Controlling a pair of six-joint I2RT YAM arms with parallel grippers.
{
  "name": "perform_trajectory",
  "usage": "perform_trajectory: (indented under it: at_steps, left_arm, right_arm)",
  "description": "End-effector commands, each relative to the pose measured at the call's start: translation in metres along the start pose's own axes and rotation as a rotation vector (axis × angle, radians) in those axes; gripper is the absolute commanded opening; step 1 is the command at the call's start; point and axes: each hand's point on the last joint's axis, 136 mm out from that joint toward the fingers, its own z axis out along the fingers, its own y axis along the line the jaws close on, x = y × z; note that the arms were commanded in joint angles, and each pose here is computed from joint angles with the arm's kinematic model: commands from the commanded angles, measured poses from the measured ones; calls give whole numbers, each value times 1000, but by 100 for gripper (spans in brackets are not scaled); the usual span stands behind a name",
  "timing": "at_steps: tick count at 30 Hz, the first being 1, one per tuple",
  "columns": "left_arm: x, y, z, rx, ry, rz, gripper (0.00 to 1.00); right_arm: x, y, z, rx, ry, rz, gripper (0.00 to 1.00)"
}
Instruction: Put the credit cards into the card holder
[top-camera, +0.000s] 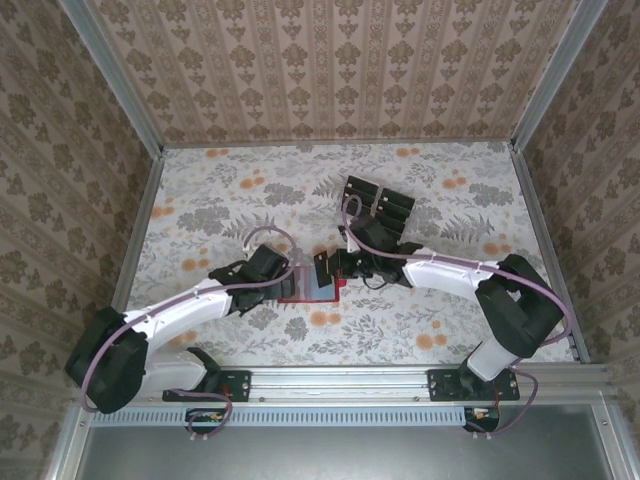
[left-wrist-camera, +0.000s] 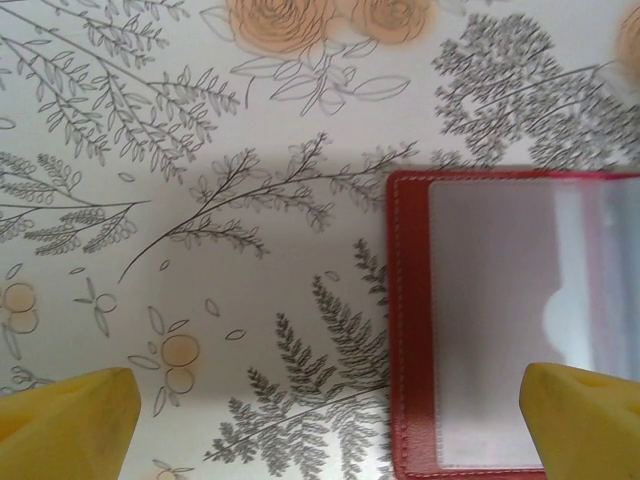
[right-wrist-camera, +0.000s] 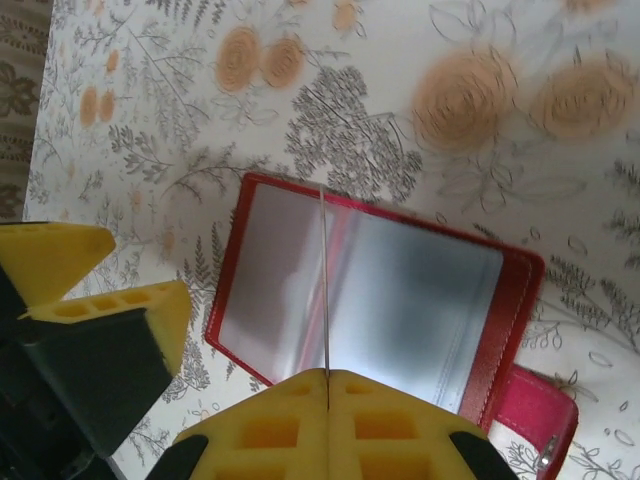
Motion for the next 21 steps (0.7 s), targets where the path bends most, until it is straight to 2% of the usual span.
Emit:
perform_trajectory:
  at_steps: [1,7,21]
  left_arm:
    - [-4,9,-2,-77,-15,51,100]
    - [-6,5,2,-78,-33,55,100]
    - [-8,-7,14,-58,-43,62,100]
  right_arm:
    - [-31,41,-17,-222,-170,99,0]
    - [-24,36,-15,-281,-219,143,0]
    - [-7,25,2,-290,-193,156,0]
